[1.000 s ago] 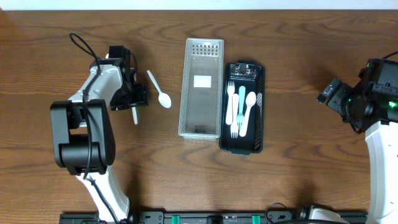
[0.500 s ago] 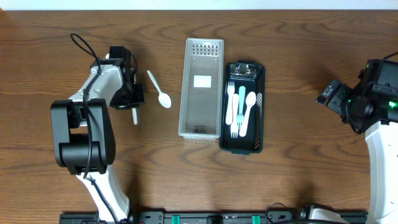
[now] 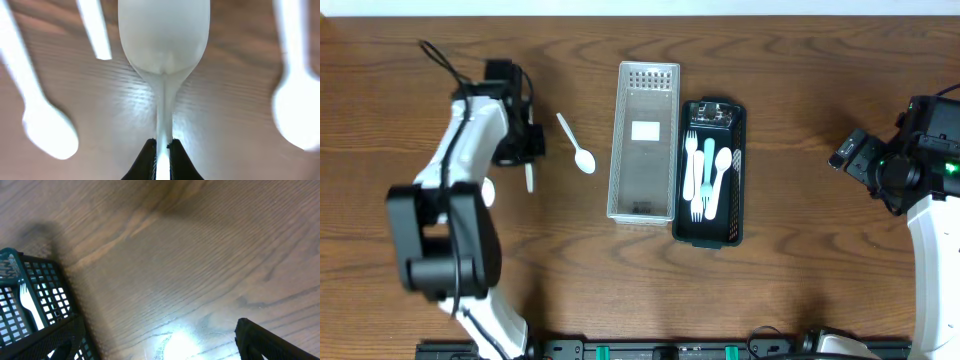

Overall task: Pack container
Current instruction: 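Grasp a white spoon with the left gripper and lift it, then lower the spoon into the clear tray and release it, then grasp the next white spoon with the left gripper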

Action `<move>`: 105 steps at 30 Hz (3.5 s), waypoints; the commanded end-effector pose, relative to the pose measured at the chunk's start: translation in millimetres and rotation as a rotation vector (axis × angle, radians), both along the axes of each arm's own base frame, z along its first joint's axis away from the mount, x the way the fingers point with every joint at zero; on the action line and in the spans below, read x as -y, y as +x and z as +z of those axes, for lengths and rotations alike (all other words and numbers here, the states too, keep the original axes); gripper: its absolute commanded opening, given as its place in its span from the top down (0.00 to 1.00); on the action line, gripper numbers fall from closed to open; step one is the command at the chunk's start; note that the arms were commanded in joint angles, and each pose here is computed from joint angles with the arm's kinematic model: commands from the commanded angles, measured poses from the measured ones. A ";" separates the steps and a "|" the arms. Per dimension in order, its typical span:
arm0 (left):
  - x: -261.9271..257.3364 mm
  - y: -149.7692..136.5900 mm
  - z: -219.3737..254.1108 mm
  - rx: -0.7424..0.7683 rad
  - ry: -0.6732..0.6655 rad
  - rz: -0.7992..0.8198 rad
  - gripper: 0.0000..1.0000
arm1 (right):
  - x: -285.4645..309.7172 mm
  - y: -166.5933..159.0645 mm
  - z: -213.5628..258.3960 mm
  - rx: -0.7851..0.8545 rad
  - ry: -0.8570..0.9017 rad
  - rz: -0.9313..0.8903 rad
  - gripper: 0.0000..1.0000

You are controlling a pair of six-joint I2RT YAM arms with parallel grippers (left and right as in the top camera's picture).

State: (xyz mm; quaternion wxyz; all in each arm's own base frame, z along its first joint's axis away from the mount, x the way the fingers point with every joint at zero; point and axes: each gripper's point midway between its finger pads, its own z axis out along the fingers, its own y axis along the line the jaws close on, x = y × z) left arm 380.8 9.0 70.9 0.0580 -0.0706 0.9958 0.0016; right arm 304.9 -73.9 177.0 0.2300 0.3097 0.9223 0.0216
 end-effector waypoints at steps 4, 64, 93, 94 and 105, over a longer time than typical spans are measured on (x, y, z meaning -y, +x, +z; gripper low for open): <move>50.5 4.7 106.3 0.274 -0.073 -0.125 0.94 | 3.0 -0.6 -0.9 -0.005 -0.006 0.003 0.01; 39.5 58.1 -8.6 0.139 -0.014 0.207 0.25 | 2.9 -3.5 -2.3 -0.018 -0.006 0.001 0.01; 67.3 42.5 -83.1 -0.046 -0.085 0.268 0.44 | 2.2 -6.1 -3.7 -0.030 -0.003 0.002 0.01; 67.2 42.5 -83.1 -0.046 -0.084 0.268 0.44 | 2.3 -6.1 -3.7 -0.030 -0.003 0.001 0.01; 55.4 23.1 -84.1 -0.115 -0.010 0.273 0.80 | 1.9 -7.2 -4.2 -0.035 -0.002 0.002 0.01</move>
